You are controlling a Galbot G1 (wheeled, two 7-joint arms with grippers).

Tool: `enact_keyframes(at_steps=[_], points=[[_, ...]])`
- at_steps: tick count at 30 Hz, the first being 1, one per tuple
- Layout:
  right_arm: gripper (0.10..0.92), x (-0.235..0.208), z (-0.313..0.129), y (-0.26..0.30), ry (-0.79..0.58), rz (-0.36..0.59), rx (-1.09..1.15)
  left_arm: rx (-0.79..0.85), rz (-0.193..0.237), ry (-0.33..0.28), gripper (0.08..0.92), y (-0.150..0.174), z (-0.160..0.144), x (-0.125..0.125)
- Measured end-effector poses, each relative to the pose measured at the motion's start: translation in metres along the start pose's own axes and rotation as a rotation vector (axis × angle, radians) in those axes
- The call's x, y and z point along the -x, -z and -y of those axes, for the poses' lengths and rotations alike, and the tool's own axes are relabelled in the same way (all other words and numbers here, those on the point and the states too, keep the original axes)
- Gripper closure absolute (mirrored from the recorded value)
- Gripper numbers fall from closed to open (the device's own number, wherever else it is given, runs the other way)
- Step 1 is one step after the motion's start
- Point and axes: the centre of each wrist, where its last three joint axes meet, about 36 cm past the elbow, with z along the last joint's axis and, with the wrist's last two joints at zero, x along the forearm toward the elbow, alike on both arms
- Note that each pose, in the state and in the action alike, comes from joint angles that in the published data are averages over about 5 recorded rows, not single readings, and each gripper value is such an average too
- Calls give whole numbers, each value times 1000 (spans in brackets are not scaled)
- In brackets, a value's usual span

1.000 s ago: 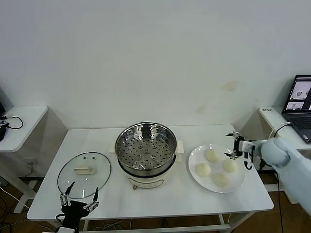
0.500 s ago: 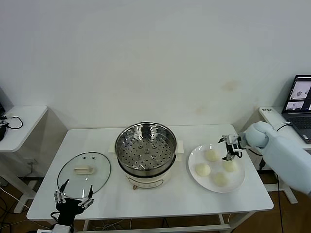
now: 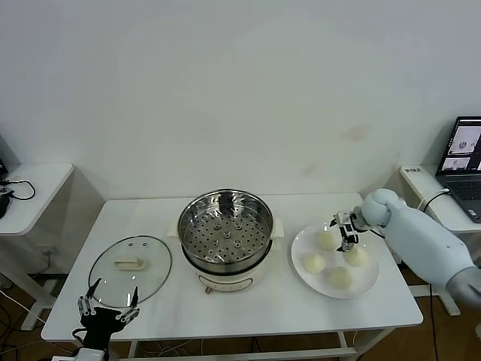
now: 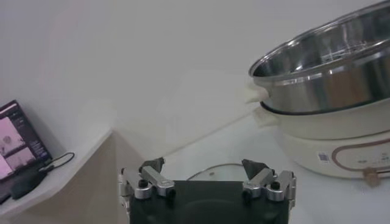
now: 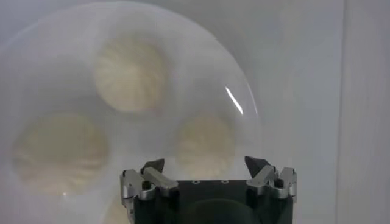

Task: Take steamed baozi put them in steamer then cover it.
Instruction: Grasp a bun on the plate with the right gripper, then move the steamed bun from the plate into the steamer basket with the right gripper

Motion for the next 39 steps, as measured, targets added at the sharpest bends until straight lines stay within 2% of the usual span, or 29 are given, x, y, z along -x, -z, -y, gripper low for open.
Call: enact_keyframes(at_steps=[25,33,39], points=[[454,18,8,12,25,-17,-1,5,12,11,177,3,-4,-1],[462,1,14,13,27,-7,0,6,19,8,177,5,-4,-2],[457,-34,25,15,-2,20,-6,8,25,-1,177,7,-2,-1]])
